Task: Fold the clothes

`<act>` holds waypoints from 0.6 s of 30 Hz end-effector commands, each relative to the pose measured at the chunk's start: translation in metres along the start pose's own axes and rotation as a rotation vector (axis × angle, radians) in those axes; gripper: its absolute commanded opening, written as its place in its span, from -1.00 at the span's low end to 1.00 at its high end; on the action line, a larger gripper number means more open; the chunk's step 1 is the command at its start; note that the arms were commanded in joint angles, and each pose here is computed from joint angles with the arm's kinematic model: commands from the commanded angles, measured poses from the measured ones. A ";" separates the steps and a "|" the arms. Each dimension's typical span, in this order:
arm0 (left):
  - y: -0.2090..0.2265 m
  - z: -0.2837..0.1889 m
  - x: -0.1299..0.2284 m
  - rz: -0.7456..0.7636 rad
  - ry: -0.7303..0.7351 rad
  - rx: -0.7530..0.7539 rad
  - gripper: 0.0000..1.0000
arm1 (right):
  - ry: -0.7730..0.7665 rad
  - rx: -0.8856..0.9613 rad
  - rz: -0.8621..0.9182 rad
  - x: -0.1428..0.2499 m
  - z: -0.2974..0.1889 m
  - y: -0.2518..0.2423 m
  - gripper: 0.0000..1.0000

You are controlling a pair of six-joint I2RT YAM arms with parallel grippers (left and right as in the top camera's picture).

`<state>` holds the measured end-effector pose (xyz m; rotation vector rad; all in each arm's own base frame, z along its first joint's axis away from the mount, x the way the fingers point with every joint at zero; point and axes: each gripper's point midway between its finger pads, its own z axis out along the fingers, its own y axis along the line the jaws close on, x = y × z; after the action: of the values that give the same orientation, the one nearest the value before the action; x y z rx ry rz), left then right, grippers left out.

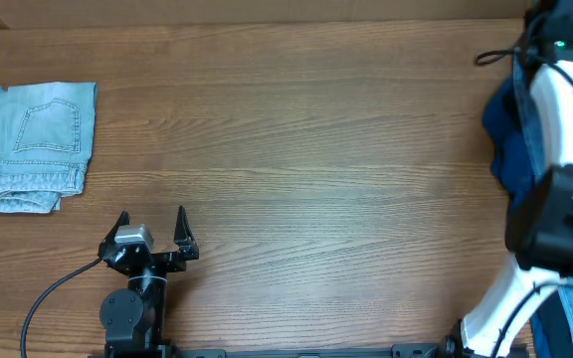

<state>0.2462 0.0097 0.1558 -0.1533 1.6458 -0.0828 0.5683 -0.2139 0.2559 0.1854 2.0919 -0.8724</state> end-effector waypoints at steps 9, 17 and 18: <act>0.003 0.000 -0.001 0.019 -0.008 -0.013 1.00 | -0.452 -0.129 0.135 -0.137 -0.230 -0.074 -0.93; 0.003 0.000 -0.001 0.019 -0.008 -0.014 1.00 | -0.629 -0.509 0.029 -0.169 -0.350 0.060 -0.92; 0.003 0.000 -0.001 0.019 -0.008 -0.014 1.00 | -0.648 -0.549 0.031 -0.171 -0.365 0.071 -0.92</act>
<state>0.2462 0.0097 0.1558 -0.1533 1.6458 -0.0828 0.4856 0.0466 0.4651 -0.2358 1.7298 -0.4080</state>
